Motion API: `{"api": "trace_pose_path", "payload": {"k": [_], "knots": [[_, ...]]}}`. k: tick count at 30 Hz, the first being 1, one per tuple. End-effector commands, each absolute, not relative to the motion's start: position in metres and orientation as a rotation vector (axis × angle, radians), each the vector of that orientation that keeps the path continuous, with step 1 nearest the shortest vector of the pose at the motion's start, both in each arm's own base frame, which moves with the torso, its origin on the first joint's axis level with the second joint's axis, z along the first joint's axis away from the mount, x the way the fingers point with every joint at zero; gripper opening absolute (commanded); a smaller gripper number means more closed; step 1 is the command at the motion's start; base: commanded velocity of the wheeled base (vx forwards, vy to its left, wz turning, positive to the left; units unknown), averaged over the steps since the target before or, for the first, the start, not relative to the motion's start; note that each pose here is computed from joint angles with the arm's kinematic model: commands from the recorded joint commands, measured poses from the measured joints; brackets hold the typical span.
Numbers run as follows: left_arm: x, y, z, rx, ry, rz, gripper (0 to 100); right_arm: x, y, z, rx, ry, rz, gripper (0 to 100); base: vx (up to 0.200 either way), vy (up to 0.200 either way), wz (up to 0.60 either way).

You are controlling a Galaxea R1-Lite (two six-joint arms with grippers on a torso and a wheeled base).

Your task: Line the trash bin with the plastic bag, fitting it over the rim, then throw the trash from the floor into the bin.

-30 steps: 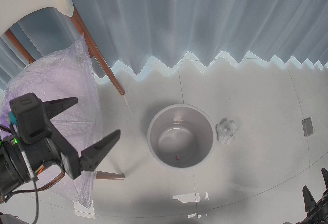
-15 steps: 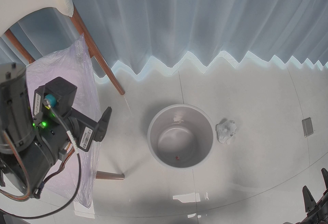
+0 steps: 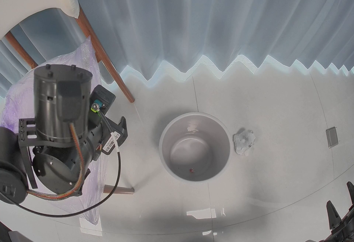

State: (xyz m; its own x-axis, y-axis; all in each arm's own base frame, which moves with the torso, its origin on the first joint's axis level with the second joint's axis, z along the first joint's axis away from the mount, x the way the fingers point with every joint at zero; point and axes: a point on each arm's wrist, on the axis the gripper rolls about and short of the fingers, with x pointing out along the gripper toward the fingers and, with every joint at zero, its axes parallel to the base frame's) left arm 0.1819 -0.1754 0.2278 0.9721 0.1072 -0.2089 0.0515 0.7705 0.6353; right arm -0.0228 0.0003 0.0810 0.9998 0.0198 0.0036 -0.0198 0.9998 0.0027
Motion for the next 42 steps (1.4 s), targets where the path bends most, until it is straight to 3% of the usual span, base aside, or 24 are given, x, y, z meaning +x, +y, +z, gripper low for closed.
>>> {"api": "trace_pose_path", "payload": {"k": [1, 35, 36, 42], "knots": [[0.195, -0.175, 0.218, 0.726, 0.284, 0.060, 100, -0.023, 0.000, 0.076, 0.003, -0.003, 0.020, 100, 0.000, 0.000, 0.00], [0.195, -0.165, 0.191, 0.817, 0.371, 0.063, 100, -0.023, 0.000, 0.076, -0.002, -0.003, 0.028, 100, 0.000, 0.000, 0.00], [0.195, -0.165, 0.190, 0.818, 0.372, 0.063, 0, -0.023, 0.000, 0.076, -0.002, -0.003, 0.028, 100, 0.000, 0.000, 0.00], [0.194, -0.159, 0.184, 0.827, 0.392, 0.072, 0, -0.023, 0.000, 0.076, -0.002, -0.003, 0.028, 100, 0.000, 0.000, 0.00]]}}
